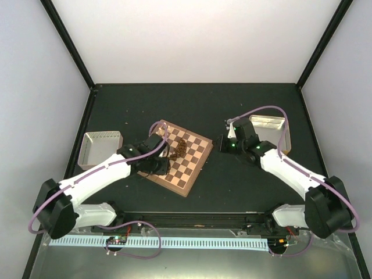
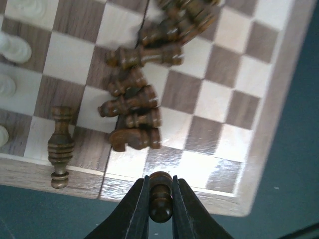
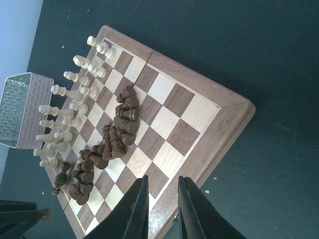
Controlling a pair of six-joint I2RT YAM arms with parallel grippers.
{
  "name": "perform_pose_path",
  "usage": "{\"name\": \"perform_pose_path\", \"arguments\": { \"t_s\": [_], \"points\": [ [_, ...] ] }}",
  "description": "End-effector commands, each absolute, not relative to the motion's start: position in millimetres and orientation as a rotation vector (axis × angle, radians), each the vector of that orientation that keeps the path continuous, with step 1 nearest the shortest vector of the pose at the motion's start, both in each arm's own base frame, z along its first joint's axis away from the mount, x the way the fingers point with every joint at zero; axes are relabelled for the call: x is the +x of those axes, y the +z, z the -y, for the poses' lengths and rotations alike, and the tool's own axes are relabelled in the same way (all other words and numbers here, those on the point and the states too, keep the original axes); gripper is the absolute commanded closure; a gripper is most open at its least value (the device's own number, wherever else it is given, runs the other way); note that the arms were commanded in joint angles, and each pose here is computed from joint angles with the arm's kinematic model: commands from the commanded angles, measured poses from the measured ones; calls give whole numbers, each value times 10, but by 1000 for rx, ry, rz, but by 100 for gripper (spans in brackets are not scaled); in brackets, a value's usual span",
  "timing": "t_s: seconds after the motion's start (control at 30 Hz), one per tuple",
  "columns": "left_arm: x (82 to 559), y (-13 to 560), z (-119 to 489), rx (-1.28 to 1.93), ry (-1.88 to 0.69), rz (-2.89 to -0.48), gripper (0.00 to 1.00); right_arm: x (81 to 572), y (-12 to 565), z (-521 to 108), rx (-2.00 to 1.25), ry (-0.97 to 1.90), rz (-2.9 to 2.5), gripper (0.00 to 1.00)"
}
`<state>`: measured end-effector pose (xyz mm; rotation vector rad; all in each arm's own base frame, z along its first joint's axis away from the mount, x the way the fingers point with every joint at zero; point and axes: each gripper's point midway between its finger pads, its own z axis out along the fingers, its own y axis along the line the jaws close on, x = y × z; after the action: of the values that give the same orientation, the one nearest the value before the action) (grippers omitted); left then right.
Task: Set up the chess pieces on the board
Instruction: Pick up the chess piece from the chessboard, then place the chess piece on the chessboard.
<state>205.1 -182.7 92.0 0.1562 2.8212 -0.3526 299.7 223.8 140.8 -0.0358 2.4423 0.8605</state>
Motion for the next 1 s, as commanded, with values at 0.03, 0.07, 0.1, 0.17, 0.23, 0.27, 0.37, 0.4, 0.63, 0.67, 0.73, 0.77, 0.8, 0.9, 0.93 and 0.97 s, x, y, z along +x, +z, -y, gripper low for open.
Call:
{"name": "perform_pose_path", "arguments": {
  "t_s": [0.03, 0.07, 0.1, 0.17, 0.23, 0.27, 0.37, 0.4, 0.63, 0.67, 0.73, 0.77, 0.8, 0.9, 0.93, 0.97],
  "points": [
    [2096, 1382, 2079, 281, -536, -2714, 86, 3056, 1530, -2092, 42, 789, -2370, 81],
    [2138, 1443, 2154, 305, -573, -2686, 86, 3066, 1543, -2041, 63, 763, -2359, 81],
    [2189, 1512, 2233, 327, -605, -2656, 85, 3078, 1562, -1976, 87, 729, -2345, 81],
    [2333, 1668, 2422, 371, -658, -2599, 85, 3100, 1612, -1827, 142, 657, -2307, 81],
    [2495, 1727, 2594, 415, -660, -2583, 85, 3104, 1663, -1656, 205, 584, -2265, 81],
    [2589, 1764, 2659, 429, -641, -2578, 85, 3098, 1684, -1570, 234, 550, -2243, 80],
    [2870, 1748, 2807, 451, -550, -2599, 85, 3063, 1760, -1355, 299, 474, -2181, 80],
    [2945, 1735, 2886, 469, -542, -2602, 85, 3046, 1773, -1302, 312, 456, -2169, 81],
    [3448, 1455, 3212, 534, -371, -2658, 86, 2995, 1784, -1169, 341, 417, -2134, 80],
    [3494, 1415, 3234, 537, -356, -2664, 86, 2994, 1765, -1180, 341, 421, -2141, 80],
    [3552, 1343, 3295, 547, -349, -2670, 86, 2994, 1734, -1210, 336, 435, -2157, 81],
    [3573, 1312, 3326, 552, -352, -2674, 86, 2992, 1713, -1230, 332, 442, -2166, 80],
    [3594, 1271, 3340, 552, -348, -2681, 86, 2991, 1701, -1244, 330, 448, -2172, 81],
    [3636, 1158, 3352, 551, -320, -2709, 86, 2996, 1678, -1266, 326, 457, -2182, 81],
    [3643, 1120, 3360, 552, -317, -2716, 86, 2996, 1674, -1268, 326, 456, -2184, 81],
    [3649, 1078, 3371, 556, -315, -2723, 86, 2998, 1681, -1264, 327, 456, -2183, 81]
  ]
}}
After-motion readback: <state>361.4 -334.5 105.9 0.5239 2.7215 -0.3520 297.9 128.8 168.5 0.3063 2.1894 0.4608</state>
